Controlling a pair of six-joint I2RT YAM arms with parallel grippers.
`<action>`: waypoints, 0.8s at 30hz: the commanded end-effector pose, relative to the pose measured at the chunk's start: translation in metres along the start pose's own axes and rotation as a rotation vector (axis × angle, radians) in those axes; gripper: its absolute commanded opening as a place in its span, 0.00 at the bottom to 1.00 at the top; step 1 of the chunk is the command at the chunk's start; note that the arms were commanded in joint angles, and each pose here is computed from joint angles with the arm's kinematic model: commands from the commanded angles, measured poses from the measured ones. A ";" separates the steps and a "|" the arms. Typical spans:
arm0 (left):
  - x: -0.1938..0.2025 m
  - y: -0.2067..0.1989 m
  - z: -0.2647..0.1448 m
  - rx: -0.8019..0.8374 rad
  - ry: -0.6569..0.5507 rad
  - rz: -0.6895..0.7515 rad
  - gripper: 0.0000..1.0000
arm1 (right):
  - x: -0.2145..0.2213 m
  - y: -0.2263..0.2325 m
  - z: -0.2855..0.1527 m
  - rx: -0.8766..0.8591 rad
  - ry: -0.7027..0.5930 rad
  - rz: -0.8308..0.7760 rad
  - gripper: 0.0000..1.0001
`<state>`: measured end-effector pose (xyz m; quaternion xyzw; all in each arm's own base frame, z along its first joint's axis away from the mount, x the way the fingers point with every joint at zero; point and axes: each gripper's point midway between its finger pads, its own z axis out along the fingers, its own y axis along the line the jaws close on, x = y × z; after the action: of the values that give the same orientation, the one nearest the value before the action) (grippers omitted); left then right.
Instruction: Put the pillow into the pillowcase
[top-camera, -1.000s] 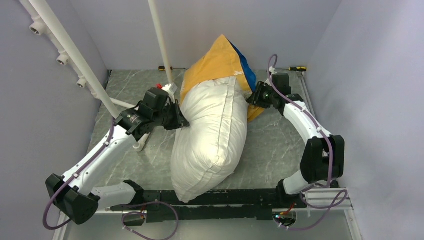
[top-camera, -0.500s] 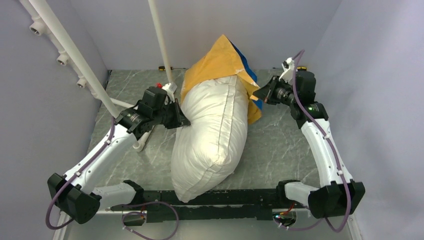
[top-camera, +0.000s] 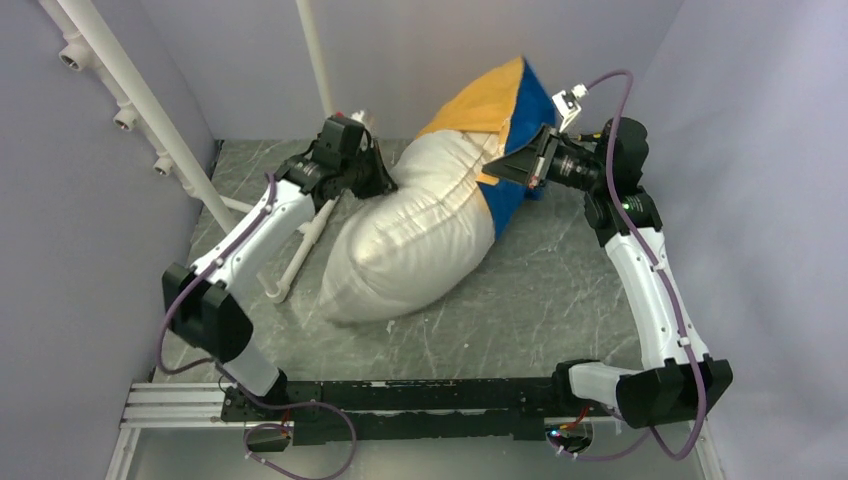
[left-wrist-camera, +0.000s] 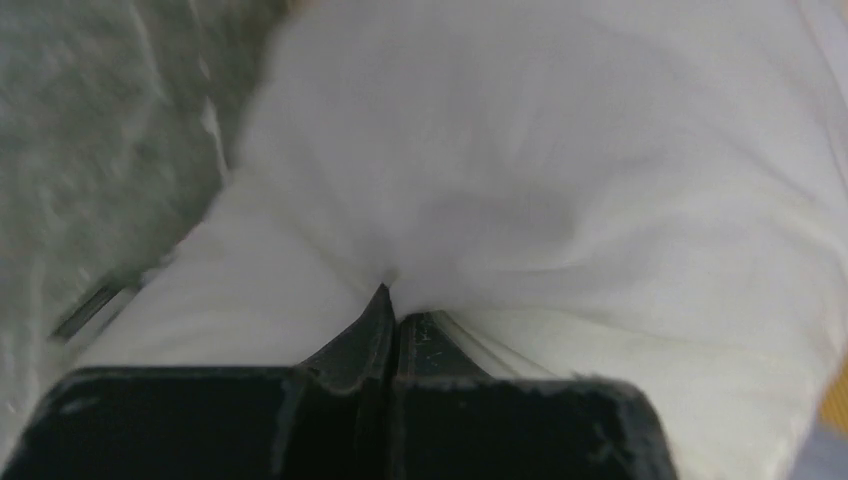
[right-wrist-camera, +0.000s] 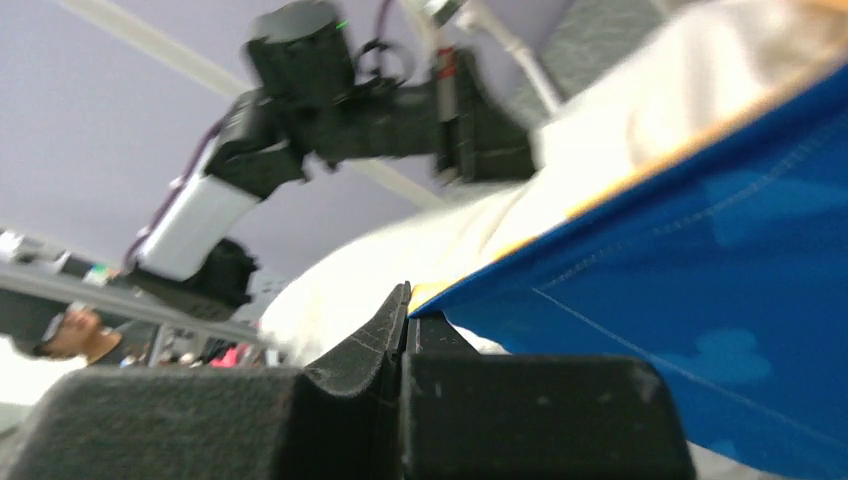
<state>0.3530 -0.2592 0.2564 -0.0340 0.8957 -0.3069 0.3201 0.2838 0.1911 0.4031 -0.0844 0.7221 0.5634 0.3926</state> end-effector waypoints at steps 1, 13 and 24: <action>-0.118 -0.035 0.007 0.051 -0.395 0.024 0.00 | 0.007 0.127 -0.013 -0.388 0.127 -0.212 0.00; -0.108 -0.041 0.020 0.097 -0.347 0.261 0.15 | 0.057 0.020 0.031 -0.088 0.159 -0.052 0.00; -0.111 -0.087 -0.113 0.173 -0.341 0.570 0.99 | 0.034 0.000 0.050 -0.015 0.099 -0.029 0.00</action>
<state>0.4128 -0.2567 0.3542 0.1191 0.8219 -0.2579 0.4937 0.2629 0.2439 0.3466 -0.1129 0.7586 0.5647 0.3049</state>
